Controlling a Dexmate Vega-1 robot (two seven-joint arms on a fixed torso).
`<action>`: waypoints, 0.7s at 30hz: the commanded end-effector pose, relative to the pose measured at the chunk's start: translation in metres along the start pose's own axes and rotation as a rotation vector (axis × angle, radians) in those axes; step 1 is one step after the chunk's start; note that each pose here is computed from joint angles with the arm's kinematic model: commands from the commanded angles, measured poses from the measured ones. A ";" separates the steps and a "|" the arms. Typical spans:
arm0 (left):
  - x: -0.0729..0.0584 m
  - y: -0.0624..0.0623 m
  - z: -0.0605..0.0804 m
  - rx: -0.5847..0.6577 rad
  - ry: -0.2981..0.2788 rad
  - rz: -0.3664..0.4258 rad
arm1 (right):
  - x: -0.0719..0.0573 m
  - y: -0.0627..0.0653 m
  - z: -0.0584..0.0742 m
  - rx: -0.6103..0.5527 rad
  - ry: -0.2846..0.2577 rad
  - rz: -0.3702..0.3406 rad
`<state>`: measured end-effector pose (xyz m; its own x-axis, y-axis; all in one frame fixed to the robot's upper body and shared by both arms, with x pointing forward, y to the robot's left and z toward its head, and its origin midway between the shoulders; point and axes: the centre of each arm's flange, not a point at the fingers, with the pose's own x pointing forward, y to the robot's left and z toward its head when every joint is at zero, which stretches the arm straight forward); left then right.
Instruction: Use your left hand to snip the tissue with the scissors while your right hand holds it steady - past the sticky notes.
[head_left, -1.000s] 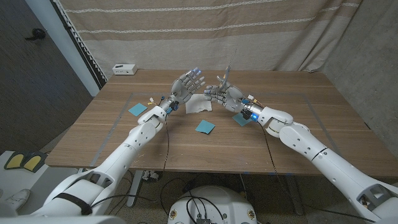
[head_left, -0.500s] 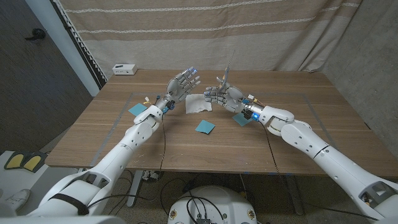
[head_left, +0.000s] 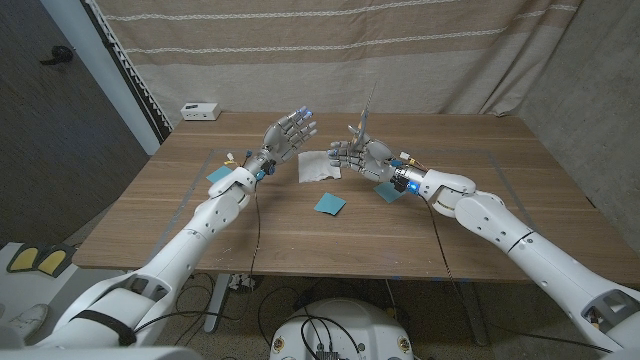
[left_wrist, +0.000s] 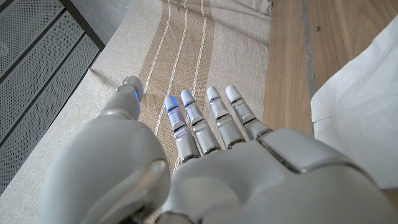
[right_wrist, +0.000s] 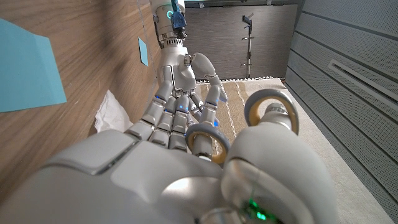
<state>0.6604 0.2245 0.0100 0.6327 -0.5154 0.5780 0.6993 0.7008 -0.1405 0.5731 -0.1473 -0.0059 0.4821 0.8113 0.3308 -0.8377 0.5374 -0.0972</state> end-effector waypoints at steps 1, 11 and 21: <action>-0.002 0.005 0.005 -0.007 0.033 -0.018 | -0.002 0.004 -0.002 0.005 0.020 0.025; -0.005 0.009 0.003 0.000 0.036 -0.007 | -0.005 0.007 -0.003 0.016 0.029 0.048; -0.014 0.014 0.007 0.019 0.032 0.018 | -0.004 0.012 -0.005 0.024 0.057 0.086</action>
<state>0.6616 0.2356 0.0091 0.6399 -0.5340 0.5526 0.7008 0.7005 -0.1347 0.5656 -0.1459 -0.0117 0.4463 0.8457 0.2925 -0.8651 0.4914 -0.1010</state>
